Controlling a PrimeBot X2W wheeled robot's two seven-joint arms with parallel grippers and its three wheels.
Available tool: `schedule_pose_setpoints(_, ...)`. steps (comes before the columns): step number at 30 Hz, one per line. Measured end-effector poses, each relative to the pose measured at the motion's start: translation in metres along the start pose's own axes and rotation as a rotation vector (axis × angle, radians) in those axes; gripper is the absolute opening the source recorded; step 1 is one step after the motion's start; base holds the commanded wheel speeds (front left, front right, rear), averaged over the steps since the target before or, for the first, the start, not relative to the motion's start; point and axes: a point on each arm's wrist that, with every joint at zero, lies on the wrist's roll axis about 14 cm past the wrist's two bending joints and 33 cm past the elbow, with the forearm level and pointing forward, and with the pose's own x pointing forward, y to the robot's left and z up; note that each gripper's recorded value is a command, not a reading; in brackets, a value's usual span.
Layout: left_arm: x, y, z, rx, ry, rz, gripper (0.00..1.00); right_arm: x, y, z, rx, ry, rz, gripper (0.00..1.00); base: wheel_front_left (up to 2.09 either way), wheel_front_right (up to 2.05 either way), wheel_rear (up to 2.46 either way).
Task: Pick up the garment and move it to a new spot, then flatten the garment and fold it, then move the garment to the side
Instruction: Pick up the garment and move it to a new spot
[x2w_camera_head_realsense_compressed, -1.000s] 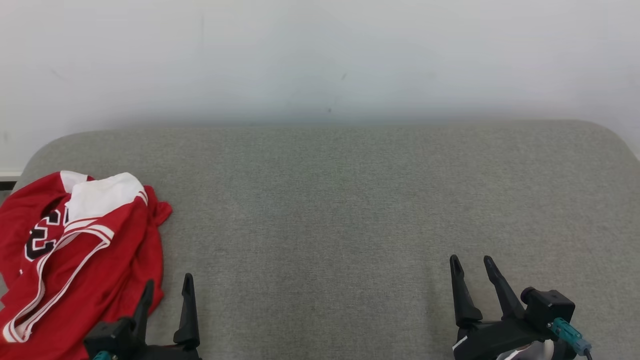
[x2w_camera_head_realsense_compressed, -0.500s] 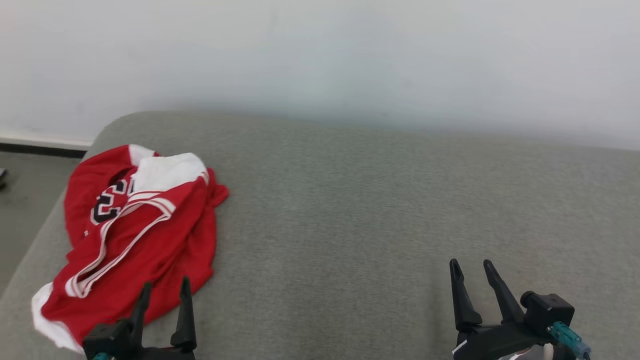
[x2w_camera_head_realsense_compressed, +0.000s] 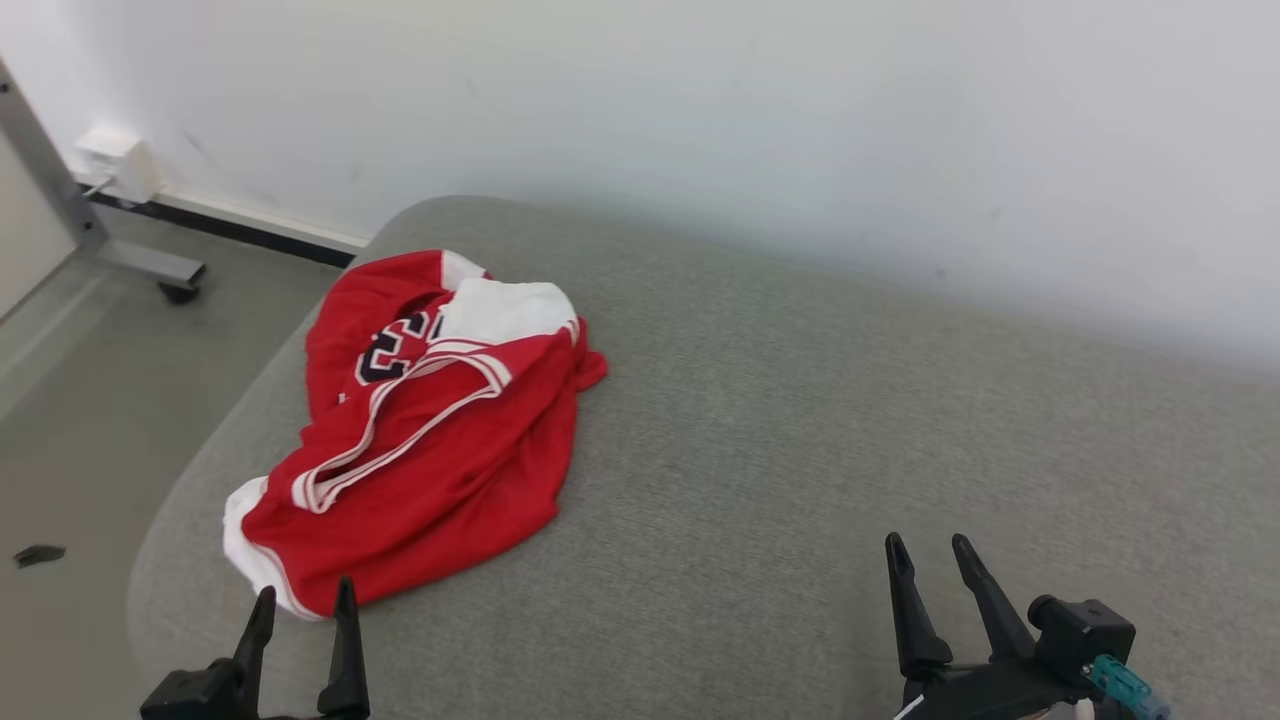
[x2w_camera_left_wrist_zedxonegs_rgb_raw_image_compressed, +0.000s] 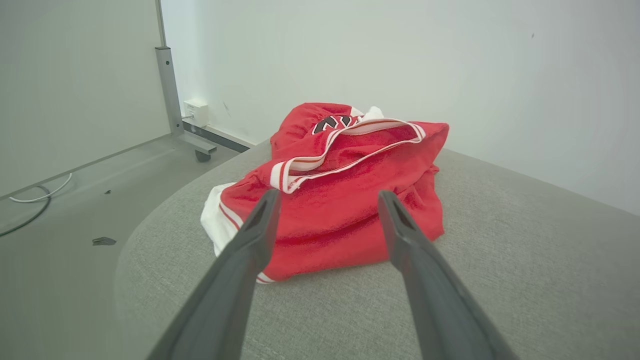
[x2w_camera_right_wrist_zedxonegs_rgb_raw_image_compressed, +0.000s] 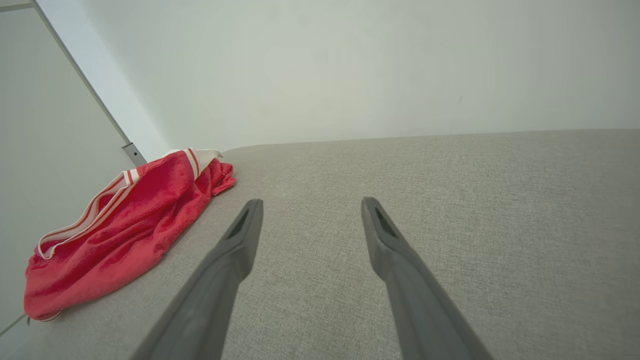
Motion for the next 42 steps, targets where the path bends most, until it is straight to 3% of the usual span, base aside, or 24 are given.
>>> schedule_pose_setpoints(6,-0.019,0.026,0.003,-0.001,-0.011,0.076,1.0,0.011,0.029,-0.006,-0.004,0.023,0.085,1.0,0.0,0.0,0.0)
schedule_pose_setpoints(23,-0.02,0.033,0.004,0.028,-0.01,0.09,1.0,0.014,0.034,-0.012,-0.001,0.038,0.105,1.0,0.0,0.0,0.0)
schedule_pose_setpoints(33,0.051,0.015,0.031,0.099,-0.009,0.012,1.0,0.025,0.027,-0.018,-0.014,0.048,0.103,1.0,0.0,0.0,0.0)
schedule_pose_setpoints(42,0.125,-0.018,0.02,0.061,0.2,-0.07,1.0,0.024,0.009,-0.028,-0.033,0.088,0.076,1.0,0.0,0.0,0.0)
